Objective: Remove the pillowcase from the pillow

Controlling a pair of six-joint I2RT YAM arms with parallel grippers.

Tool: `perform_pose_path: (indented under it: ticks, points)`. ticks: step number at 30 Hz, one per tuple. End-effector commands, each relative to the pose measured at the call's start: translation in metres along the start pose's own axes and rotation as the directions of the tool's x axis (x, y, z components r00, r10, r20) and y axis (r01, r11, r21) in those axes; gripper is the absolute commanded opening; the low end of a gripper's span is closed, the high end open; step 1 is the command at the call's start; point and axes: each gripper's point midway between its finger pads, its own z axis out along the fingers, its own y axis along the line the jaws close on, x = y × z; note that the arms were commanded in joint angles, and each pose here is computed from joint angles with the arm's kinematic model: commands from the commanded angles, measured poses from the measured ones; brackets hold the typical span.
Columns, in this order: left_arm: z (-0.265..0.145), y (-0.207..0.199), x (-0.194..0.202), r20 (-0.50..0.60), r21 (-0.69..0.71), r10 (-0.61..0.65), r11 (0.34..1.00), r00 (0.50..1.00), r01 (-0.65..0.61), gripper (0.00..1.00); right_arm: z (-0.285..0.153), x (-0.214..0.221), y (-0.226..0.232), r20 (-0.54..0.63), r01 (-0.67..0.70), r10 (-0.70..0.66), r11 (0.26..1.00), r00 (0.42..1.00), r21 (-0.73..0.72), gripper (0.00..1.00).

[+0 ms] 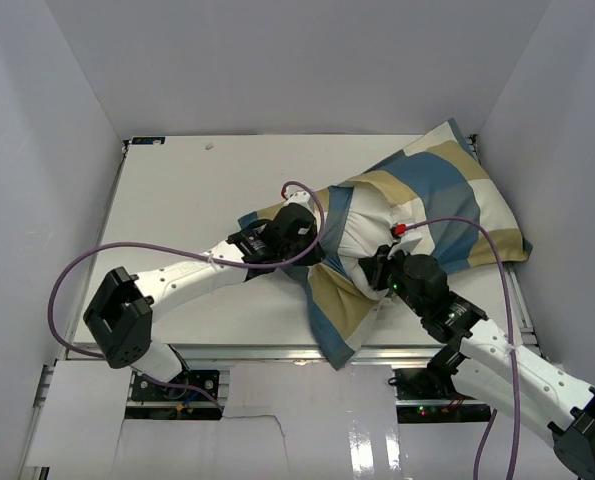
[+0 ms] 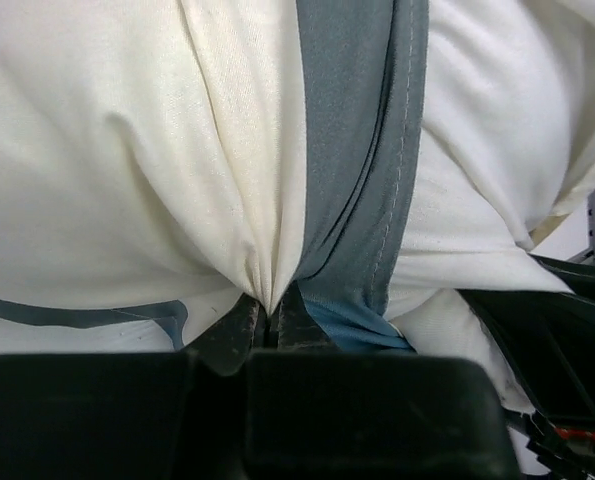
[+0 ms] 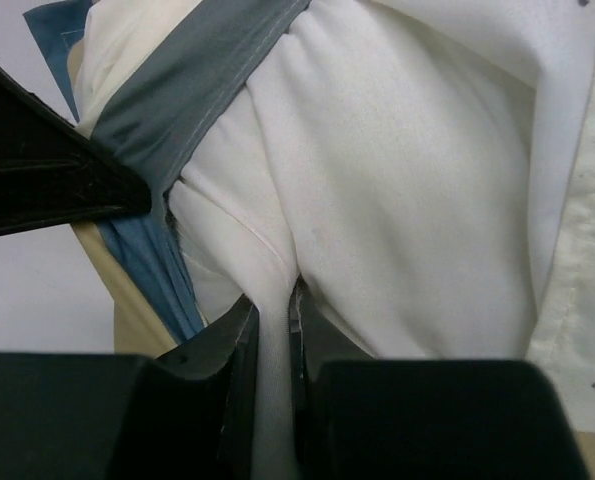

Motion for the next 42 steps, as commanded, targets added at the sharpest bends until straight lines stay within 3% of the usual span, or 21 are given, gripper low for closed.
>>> perform_pose_path:
  ticks: [1,8,13,17,19,20,25,32,42]
  points:
    - [-0.029,0.073,-0.024,0.106,-0.278,0.018,0.961,0.994,0.013,0.00,-0.014,-0.029,-0.039,0.102,-0.039,0.017,0.976,0.995,0.213,0.08]
    - [-0.056,0.124,-0.036,0.159,-0.330,-0.067,0.937,0.985,0.117,0.00,-0.031,-0.042,-0.066,0.161,-0.057,0.001,0.937,0.987,0.345,0.08]
    - [-0.063,0.135,-0.041,0.162,-0.317,-0.086,0.939,0.983,0.135,0.00,-0.038,-0.049,-0.070,0.186,-0.072,0.004,0.929,0.982,0.362,0.08]
    - [-0.063,0.135,-0.039,0.139,-0.305,-0.077,0.945,0.987,0.117,0.11,-0.039,-0.052,-0.066,0.188,-0.076,0.011,0.937,0.982,0.342,0.08]
    - [-0.061,0.133,-0.038,0.134,-0.294,-0.075,0.949,0.988,0.112,0.01,-0.038,-0.052,-0.060,0.181,-0.072,0.015,0.947,0.983,0.313,0.08]
    - [-0.061,0.132,-0.038,0.135,-0.290,-0.075,0.951,0.988,0.111,0.00,-0.037,-0.051,-0.059,0.178,-0.071,0.016,0.949,0.984,0.308,0.08]
    - [-0.060,0.136,-0.038,0.136,-0.302,-0.065,0.948,0.989,0.104,0.00,-0.040,-0.052,-0.063,0.186,-0.065,0.003,0.944,0.983,0.325,0.08]
    - [-0.063,0.181,-0.043,0.168,-0.401,-0.153,0.892,0.974,0.209,0.00,-0.068,-0.086,-0.071,0.286,-0.117,0.008,0.923,0.958,0.367,0.08]
    - [-0.066,0.201,-0.076,0.235,-0.274,-0.299,0.892,0.925,0.358,0.00,-0.113,-0.119,-0.082,0.378,-0.169,0.001,0.896,0.926,0.412,0.08]
